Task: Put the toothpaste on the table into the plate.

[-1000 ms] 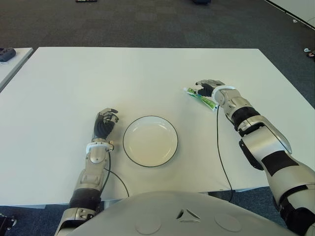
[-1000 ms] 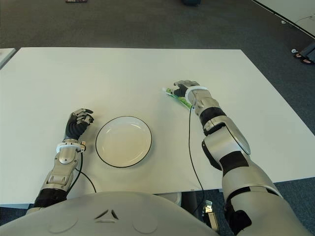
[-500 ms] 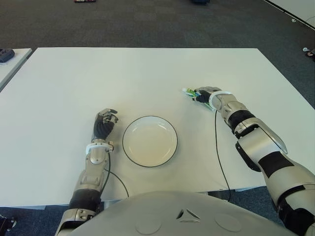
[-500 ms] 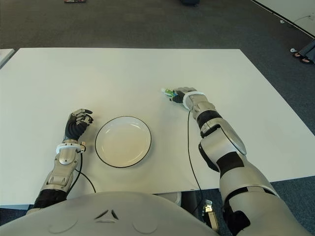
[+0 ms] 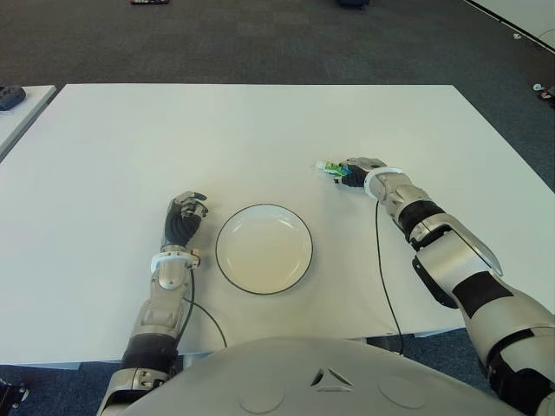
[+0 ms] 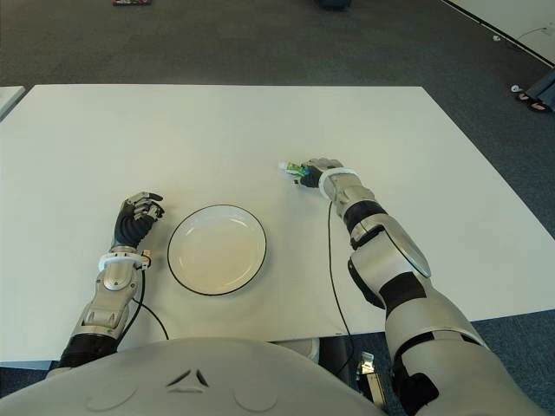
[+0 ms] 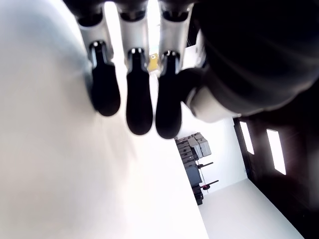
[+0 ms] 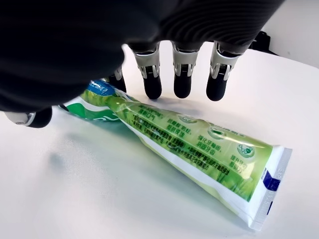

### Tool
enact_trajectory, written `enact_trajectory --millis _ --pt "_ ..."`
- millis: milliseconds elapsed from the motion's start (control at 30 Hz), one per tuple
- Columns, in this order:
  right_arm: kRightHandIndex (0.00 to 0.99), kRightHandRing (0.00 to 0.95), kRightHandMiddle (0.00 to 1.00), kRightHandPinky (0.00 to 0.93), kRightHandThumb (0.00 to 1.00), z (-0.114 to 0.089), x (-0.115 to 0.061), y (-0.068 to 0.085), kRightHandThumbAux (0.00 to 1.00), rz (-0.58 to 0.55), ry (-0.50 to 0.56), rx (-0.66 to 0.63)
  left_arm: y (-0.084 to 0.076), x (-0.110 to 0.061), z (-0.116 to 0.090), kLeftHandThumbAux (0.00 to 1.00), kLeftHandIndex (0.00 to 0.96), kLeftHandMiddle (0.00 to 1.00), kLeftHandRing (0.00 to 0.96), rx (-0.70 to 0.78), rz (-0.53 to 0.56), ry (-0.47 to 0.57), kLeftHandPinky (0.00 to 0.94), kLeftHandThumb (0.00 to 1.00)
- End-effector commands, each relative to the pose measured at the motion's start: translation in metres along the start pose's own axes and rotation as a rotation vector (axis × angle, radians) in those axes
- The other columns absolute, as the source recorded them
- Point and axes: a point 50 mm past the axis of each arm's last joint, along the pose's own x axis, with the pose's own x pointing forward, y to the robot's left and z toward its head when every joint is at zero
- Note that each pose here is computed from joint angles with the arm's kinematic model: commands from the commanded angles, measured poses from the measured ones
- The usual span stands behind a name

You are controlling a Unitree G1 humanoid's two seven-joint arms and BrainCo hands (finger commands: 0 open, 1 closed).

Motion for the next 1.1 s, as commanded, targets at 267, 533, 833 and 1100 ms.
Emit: enact_trajectory --millis 267,533,833,1100 --pt "0.000 0.000 0.000 0.000 0.474 0.000 -0.001 0.030 0.152 0.001 0.060 0.050 0.004 -0.012 -0.017 0.719 0.434 0.586 0.575 -0.010 0.016 0.081 0.524 0.705" --pt "0.000 0.000 0.000 0.000 0.524 -0.009 -0.003 0.037 0.174 -0.028 0.119 0.118 0.010 -0.015 -0.022 0.718 0.434 0.592 0.578 -0.031 0.023 0.069 0.519 0.705" --pt "0.000 0.000 0.000 0.000 0.533 -0.007 -0.005 0.054 0.182 -0.082 0.161 0.138 0.013 -0.016 -0.024 0.717 0.434 0.584 0.574 -0.067 0.037 0.044 0.525 0.707" --pt "0.000 0.000 0.000 0.000 0.530 -0.007 -0.006 0.055 0.230 -0.110 0.185 0.108 0.015 -0.016 -0.025 0.716 0.434 0.582 0.575 -0.078 0.043 0.028 0.535 0.707"
